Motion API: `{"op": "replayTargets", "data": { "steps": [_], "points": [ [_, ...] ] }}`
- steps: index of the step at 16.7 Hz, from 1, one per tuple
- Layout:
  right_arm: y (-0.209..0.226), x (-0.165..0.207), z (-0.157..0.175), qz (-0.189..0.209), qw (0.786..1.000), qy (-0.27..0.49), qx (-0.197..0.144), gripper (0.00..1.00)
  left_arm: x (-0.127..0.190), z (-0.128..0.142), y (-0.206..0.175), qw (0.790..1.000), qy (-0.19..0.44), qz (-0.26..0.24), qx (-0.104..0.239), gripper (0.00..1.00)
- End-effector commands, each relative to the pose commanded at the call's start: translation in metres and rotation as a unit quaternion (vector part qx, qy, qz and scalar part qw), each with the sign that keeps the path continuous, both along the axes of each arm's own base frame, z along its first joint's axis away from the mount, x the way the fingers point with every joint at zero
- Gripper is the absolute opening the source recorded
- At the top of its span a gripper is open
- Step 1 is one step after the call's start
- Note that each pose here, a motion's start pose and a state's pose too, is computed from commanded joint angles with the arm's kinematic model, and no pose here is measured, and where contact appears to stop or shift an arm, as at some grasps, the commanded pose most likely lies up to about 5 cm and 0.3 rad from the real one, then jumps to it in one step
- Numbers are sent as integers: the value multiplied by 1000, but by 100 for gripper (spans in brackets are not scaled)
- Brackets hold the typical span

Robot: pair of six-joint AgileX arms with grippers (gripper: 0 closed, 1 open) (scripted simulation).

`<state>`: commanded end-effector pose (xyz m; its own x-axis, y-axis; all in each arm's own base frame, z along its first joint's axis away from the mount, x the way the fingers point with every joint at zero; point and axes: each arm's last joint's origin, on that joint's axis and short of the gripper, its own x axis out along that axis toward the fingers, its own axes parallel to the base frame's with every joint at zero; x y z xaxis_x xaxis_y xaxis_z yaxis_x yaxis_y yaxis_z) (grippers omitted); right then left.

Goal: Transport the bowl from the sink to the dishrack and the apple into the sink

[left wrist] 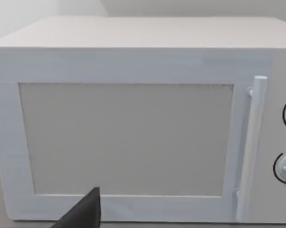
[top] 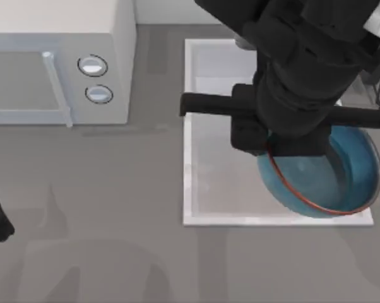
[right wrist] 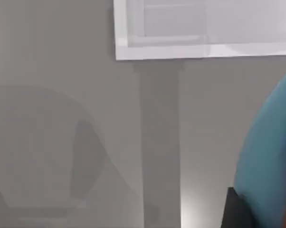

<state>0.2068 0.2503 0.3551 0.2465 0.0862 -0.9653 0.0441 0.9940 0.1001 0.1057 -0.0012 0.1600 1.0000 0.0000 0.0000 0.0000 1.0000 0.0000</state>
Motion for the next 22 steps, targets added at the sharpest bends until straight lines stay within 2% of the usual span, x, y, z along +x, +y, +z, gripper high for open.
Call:
{"op": "replayTargets", "data": {
  "steps": [3,6,8,9,12,15,17,19,22],
  "points": [
    [-35,42,7,-22,996,-52,70,0,0,0,0,1000,0,0,0,100],
    [-94,90,15,-44,978,-152,135,0,0,0,0,1000,0,0,0,100],
    [-145,115,21,-54,956,-243,156,0,0,0,0,1000,0,0,0,100],
    [-173,124,25,-56,942,-293,156,0,0,0,0,1000,0,0,0,100],
    [-255,126,39,-53,889,-439,114,0,0,0,0,1000,0,0,0,100],
    [-318,104,52,-40,836,-546,33,0,0,0,0,1000,0,0,0,100],
    [-342,87,59,-29,809,-587,-16,0,0,0,0,1000,0,0,0,100],
    [-354,75,63,-20,792,-608,-48,0,0,0,0,1000,0,0,0,100],
    [-357,72,64,-17,788,-613,-56,0,0,0,0,1000,0,0,0,100]
  ]
}}
